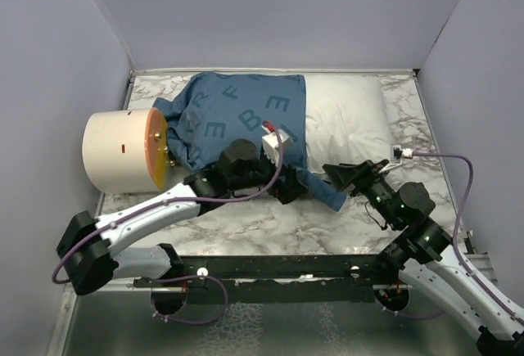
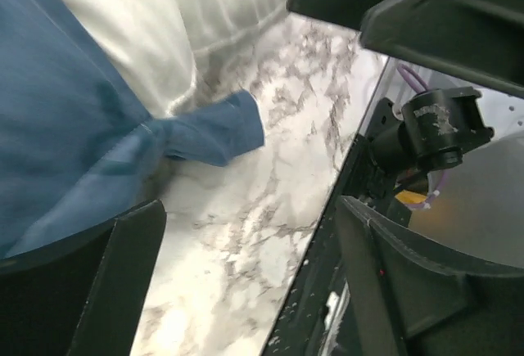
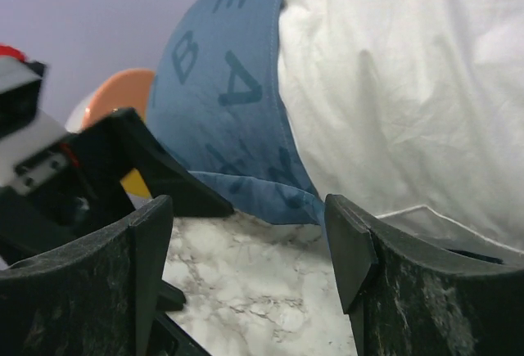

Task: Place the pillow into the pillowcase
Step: Stuff the pillow into the pillowcase.

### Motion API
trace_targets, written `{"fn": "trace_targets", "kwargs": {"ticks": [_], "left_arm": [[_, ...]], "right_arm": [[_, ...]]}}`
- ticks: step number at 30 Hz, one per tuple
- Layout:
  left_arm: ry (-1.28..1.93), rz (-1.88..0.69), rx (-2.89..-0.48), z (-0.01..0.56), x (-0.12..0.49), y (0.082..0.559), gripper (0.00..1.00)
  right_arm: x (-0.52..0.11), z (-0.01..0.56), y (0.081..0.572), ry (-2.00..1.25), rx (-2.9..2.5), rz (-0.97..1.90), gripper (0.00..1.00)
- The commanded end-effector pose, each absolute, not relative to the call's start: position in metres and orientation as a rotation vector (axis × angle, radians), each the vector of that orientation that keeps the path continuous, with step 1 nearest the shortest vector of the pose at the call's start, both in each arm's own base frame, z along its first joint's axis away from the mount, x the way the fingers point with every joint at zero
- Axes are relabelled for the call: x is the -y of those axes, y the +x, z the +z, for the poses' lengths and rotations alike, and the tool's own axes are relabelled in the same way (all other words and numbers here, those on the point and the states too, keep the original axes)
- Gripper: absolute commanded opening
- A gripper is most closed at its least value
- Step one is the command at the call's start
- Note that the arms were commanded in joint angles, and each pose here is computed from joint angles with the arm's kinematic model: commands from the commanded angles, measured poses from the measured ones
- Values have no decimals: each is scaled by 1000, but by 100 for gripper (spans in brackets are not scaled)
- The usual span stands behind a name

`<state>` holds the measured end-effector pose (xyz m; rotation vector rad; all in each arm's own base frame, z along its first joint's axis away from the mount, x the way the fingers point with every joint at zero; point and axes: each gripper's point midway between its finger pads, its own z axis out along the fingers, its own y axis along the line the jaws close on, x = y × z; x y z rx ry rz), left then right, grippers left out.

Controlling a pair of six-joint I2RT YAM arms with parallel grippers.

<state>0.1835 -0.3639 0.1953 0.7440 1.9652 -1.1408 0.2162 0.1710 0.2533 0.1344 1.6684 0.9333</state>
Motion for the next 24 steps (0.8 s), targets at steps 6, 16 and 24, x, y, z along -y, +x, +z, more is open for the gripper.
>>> {"fn": "trace_targets", "kwargs": {"ticks": [6, 16, 24], "left_arm": [[702, -680, -1931, 280, 266, 302, 88], [807, -408, -1847, 303, 325, 467, 92], [918, -868, -1734, 286, 416, 486, 94]], "right_arm": [[-164, 260, 209, 396, -1590, 1136, 80], [-135, 217, 227, 822, -1576, 1102, 81], [-132, 163, 253, 1175, -1621, 1002, 80]]}}
